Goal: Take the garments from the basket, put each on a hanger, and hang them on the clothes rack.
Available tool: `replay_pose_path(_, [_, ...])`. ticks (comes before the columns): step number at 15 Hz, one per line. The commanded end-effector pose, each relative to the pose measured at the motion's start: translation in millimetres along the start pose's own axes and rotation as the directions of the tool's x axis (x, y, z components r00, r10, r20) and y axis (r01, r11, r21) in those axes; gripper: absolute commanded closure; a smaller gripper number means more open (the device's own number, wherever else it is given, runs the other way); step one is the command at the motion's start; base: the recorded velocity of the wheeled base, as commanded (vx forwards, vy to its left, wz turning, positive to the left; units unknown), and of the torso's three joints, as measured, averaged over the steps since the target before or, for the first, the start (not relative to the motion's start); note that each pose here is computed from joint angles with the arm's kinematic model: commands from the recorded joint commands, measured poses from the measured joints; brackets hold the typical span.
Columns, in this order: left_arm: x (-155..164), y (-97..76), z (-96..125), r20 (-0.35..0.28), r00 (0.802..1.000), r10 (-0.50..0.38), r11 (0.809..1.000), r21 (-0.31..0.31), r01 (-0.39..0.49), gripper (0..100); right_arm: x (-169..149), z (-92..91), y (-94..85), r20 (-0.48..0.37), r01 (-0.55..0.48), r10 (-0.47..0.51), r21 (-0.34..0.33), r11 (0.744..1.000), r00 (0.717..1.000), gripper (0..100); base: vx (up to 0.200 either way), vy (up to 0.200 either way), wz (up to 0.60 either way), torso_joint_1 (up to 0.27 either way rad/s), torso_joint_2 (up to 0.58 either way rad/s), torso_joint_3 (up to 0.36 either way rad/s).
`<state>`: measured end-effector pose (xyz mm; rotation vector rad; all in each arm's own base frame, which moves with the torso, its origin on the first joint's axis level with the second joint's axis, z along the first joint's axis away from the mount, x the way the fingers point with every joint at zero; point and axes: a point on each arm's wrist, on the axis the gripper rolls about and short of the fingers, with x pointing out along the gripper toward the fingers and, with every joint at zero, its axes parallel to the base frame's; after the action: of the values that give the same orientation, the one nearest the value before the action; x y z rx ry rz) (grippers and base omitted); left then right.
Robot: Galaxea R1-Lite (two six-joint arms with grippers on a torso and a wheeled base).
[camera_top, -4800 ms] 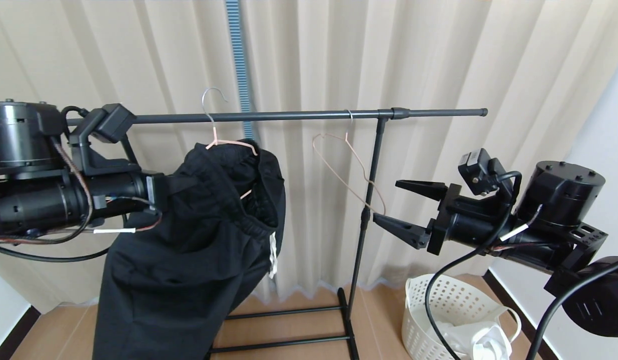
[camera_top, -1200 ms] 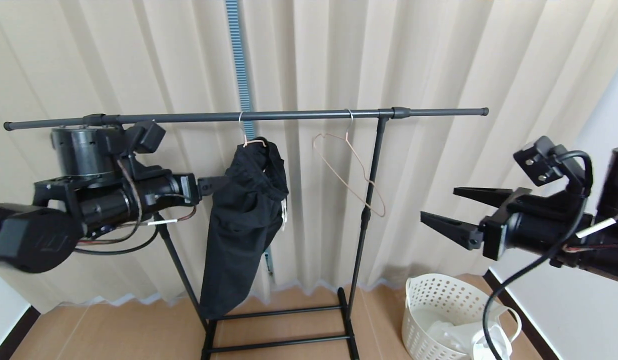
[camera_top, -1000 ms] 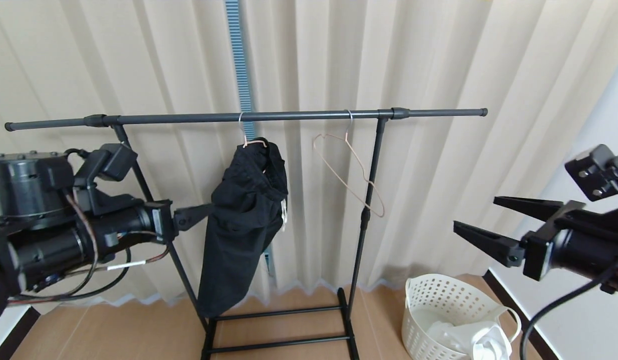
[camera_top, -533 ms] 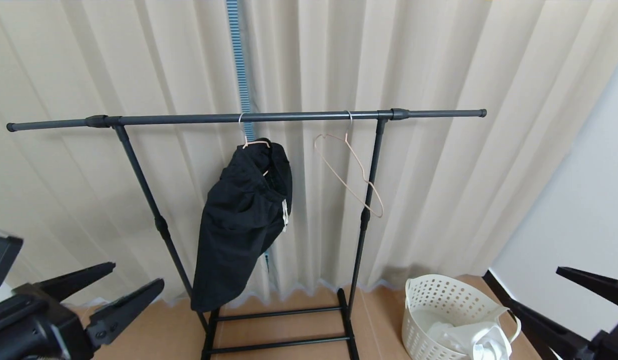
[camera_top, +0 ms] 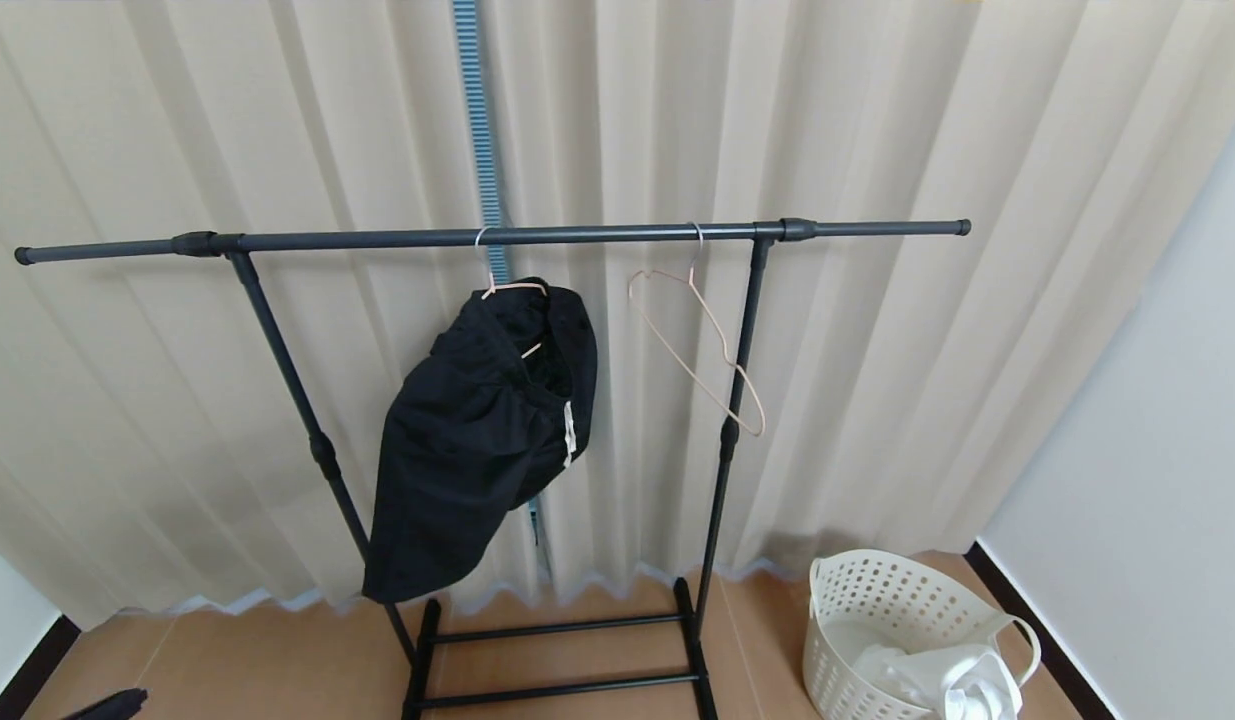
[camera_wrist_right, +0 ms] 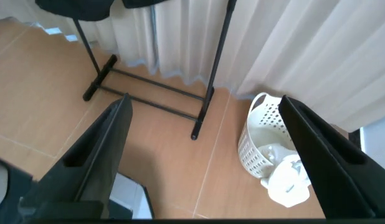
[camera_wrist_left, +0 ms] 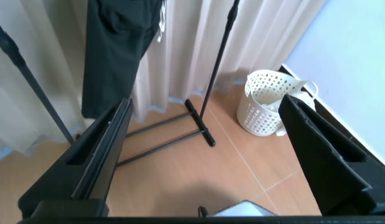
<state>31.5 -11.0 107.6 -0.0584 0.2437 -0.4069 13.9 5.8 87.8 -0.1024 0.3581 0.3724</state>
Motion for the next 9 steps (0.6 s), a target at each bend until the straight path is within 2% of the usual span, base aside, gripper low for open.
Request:
replay_pose_path(1, [-28.4,-5.7,-24.7,0.087,0.996,-0.009,1.0,0.024,0.007,0,-22.8,-10.3,2.5,0.154,0.034,-0.037,0.025,0.999,0.987,0,0.0,0.0,0.0,0.0,0.0,0.0])
replay_pose_path(3, [-33.4,-6.4,-31.6,0.104,0.995,0.0,1.0,0.019,-0.002,0,-23.6,-10.8,3.1,0.164,0.069,-0.074,0.039,0.997,0.984,0,0.0,0.0,0.0,0.0,0.0,0.0])
replay_pose_path(4, [-38.2,-7.0,-34.5,0.159,0.987,0.028,0.999,0.021,-0.032,0,-25.1,-11.6,4.0,0.183,0.118,-0.126,0.056,0.991,0.975,0,0.0,0.0,0.0,0.0,0.0,0.0])
replay_pose_path(6, [-40.4,-5.6,-37.7,0.176,0.978,0.109,0.993,0.019,-0.114,0,-27.5,-13.1,5.4,0.213,0.167,-0.178,0.07,0.983,0.961,0,0.0,0.0,0.0,0.0,0.0,0.0])
replay_pose_path(7, [-40.8,-3.4,-37.5,0.182,0.961,0.21,0.976,0.01,-0.216,0,-29.5,-14.4,7.3,0.238,0.23,-0.246,0.091,0.969,0.94,0,0.0,0.0,0.0,0.0,0.0,0.0])
replay_pose_path(8, [-40.8,-3.3,-37.5,0.182,0.96,0.213,0.976,0.01,-0.218,0,-29.7,-14.5,7.5,0.241,0.233,-0.249,0.092,0.968,0.938,0,0.0,0.0,0.0,0.0,0.0,0.0])
replay_pose_path(9, [-40.8,-2.8,-37.4,0.182,0.955,0.236,0.97,0.008,-0.241,0,-31.6,-15.7,10.2,0.269,0.31,-0.332,0.12,0.943,0.904,0,0.0,0.0,0.0,0.0,0.0,0.0])
